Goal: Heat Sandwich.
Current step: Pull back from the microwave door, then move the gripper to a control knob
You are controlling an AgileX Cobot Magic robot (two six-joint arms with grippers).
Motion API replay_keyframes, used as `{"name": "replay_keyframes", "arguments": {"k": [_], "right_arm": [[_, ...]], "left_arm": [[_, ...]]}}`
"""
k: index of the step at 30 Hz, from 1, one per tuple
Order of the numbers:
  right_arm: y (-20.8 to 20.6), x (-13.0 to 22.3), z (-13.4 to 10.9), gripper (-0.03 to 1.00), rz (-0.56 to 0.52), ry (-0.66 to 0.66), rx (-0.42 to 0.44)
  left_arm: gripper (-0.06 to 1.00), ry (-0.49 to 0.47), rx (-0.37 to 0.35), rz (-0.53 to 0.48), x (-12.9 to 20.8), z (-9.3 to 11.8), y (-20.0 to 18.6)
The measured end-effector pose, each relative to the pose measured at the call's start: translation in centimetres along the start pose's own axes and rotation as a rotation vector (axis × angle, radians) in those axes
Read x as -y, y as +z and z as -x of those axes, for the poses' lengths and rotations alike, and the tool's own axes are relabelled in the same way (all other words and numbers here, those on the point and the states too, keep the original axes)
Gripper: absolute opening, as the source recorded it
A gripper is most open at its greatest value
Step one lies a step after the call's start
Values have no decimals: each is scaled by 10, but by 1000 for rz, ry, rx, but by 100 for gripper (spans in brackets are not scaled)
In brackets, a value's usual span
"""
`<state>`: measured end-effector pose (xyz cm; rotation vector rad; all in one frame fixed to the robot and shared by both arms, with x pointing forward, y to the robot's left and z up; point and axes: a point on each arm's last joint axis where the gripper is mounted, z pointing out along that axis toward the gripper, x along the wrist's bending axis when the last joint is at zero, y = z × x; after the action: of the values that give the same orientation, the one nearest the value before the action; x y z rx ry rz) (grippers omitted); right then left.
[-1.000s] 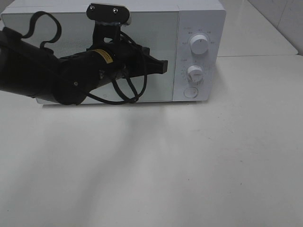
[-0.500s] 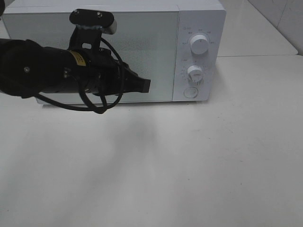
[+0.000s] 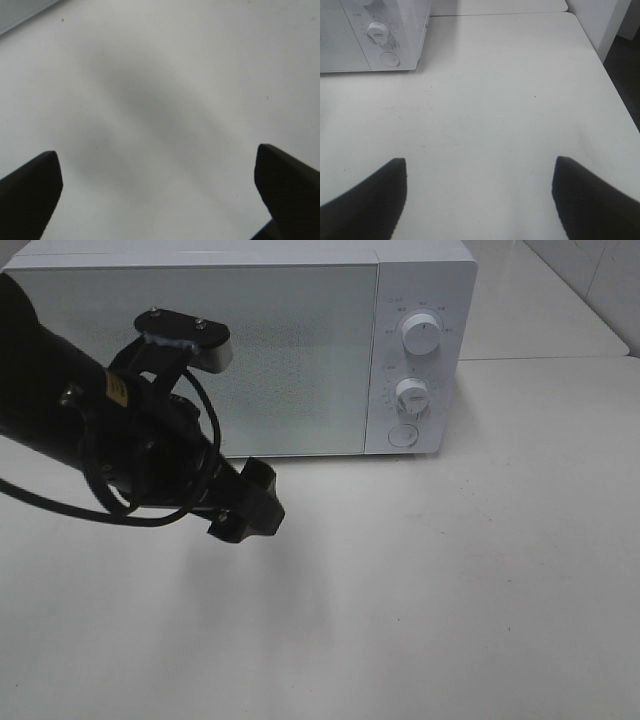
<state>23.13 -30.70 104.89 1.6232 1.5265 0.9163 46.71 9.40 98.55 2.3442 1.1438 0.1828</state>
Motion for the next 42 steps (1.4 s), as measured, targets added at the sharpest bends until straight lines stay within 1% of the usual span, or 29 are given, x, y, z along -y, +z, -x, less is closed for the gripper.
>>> {"name": "replay_keyframes", "arguments": {"k": [2, 3, 4, 6, 7, 9, 13, 16, 17, 18, 21, 22, 23, 26, 27, 29, 31, 32, 34, 37, 38, 41, 42], "right_arm": [[0, 0, 0, 76, 0, 0, 0], [0, 0, 0, 76, 0, 0, 0], [0, 0, 0, 76, 0, 0, 0], [0, 0, 0, 76, 0, 0, 0], [0, 0, 0, 76, 0, 0, 0], [0, 0, 0, 76, 0, 0, 0], [0, 0, 0, 76, 0, 0, 0], [0, 0, 0, 76, 0, 0, 0], [0, 0, 0, 76, 0, 0, 0], [0, 0, 0, 76, 0, 0, 0], [0, 0, 0, 76, 0, 0, 0], [0, 0, 0, 76, 0, 0, 0], [0, 0, 0, 76, 0, 0, 0], [0, 0, 0, 76, 0, 0, 0], [0, 0, 0, 76, 0, 0, 0], [0, 0, 0, 76, 0, 0, 0], [0, 0, 0, 76, 0, 0, 0], [0, 0, 0, 76, 0, 0, 0], [0, 0, 0, 76, 0, 0, 0], [0, 0, 0, 76, 0, 0, 0], [0, 0, 0, 76, 0, 0, 0], [0, 0, 0, 76, 0, 0, 0], [0, 0, 0, 76, 0, 0, 0]], "left_arm": [[97, -3, -3, -42, 4, 0, -3], [97, -3, -3, -42, 4, 0, -3], [97, -5, -8, -81, 8, 0, -8], [97, -12, -22, -119, 11, -1, -12], [97, -12, -22, -119, 11, -1, -12], [97, -30, -44, -167, 16, -3, -19], [97, -46, -65, -194, 19, -5, -25], [97, -99, -87, -218, 22, -17, -35], [97, -99, -87, -218, 22, -17, -35], [97, -137, -100, -225, 23, -27, -41], [97, -193, -114, -222, 26, -44, -54], [97, -193, -114, -222, 26, -44, -54], [97, -225, -127, -218, 29, -56, -65], [97, -291, -150, -207, 35, -75, -81], [97, -330, -170, -196, 39, -86, -93], [97, -347, -181, -186, 42, -90, -99], [97, -394, -204, -177, 48, -100, -112], [97, -441, -225, -172, 55, -109, -123], [97, -457, -233, -171, 58, -111, -128], [97, -523, -269, -157, 71, -120, -150], [97, -523, -269, -157, 71, -120, -150], [97, -573, -301, -129, 82, -121, -169], [97, -573, -301, -129, 82, -121, -169]]}}
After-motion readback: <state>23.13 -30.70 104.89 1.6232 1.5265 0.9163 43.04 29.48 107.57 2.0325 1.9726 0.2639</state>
